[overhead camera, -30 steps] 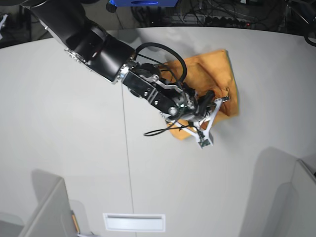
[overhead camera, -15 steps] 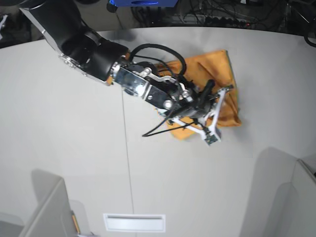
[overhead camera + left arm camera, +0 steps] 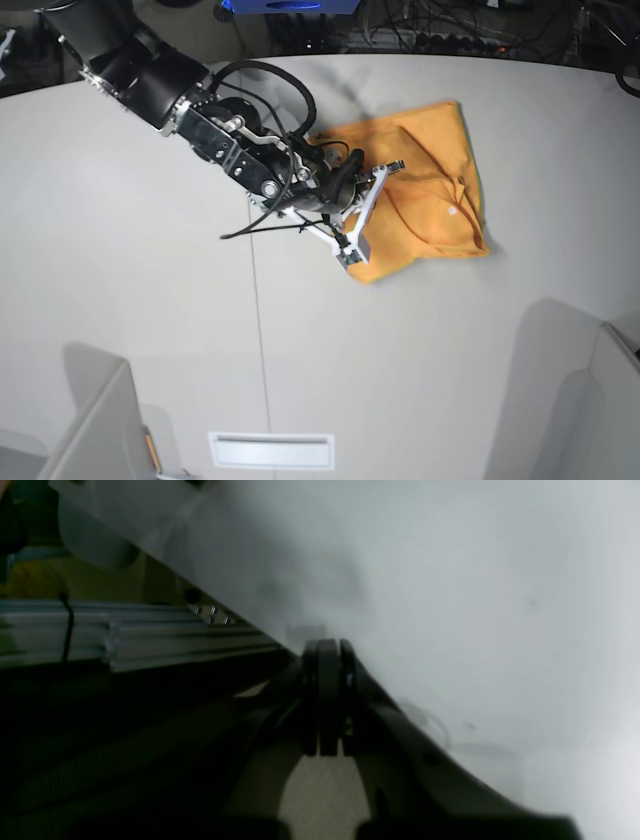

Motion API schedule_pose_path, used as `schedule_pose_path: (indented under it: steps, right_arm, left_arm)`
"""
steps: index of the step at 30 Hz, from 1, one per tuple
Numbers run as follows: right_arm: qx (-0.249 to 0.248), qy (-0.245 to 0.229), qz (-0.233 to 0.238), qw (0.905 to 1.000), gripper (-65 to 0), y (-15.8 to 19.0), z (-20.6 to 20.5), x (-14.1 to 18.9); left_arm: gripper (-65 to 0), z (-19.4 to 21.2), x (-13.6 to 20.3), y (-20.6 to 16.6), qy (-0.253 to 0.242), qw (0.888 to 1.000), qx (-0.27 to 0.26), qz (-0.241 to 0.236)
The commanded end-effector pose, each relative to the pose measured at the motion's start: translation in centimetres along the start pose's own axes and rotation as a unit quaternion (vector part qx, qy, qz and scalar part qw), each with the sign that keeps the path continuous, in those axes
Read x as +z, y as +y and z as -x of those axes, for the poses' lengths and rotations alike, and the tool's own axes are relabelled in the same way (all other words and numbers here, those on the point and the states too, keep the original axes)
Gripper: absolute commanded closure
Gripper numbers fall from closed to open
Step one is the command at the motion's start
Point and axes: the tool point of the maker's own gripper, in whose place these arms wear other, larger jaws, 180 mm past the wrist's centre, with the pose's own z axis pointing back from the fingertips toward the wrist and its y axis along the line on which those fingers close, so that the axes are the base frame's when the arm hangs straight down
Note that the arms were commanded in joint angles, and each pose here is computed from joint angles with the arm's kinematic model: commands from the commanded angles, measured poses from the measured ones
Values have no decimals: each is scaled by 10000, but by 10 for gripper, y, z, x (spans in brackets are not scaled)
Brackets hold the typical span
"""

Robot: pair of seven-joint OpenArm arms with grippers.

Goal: Fold the T-shirt properly
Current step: 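Press and smooth the folded bundle with the right gripper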

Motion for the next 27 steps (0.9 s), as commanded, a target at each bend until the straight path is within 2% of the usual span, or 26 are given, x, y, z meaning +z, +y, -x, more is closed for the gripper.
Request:
schedule_pose_path:
  steps: [1,10,16,20,23,25,27]
  right_arm:
    - [72,-177,79,9998,0,-5,-11,4]
    - [665,256,-533,9960,0,74,20,-13]
    - [1374,452,-1095,9834,0,145,46,-11]
    - [2113,422,-1142,9698,0,161,52,-8]
    - [2158,264,-1259,9679,0,165,45,3]
    - [1979,203,-1147,9733,0,148,39,5]
    - [1544,97,-1045,9824,0,132,27,8]
  left_arm:
    - [0,-16,7,13,-228,9996,-20,-164]
    - [0,-15,7,13,-217,9996,-30,-168]
    - [0,-14,7,13,-213,9996,-20,-165]
    - [0,-13,6,12,-191,9997,-9,-151]
    - [0,-13,6,12,-184,9997,-7,-148]
    - [0,-13,6,12,-191,9997,-9,-151]
    - [0,-13,5,11,-177,9997,-19,-139]
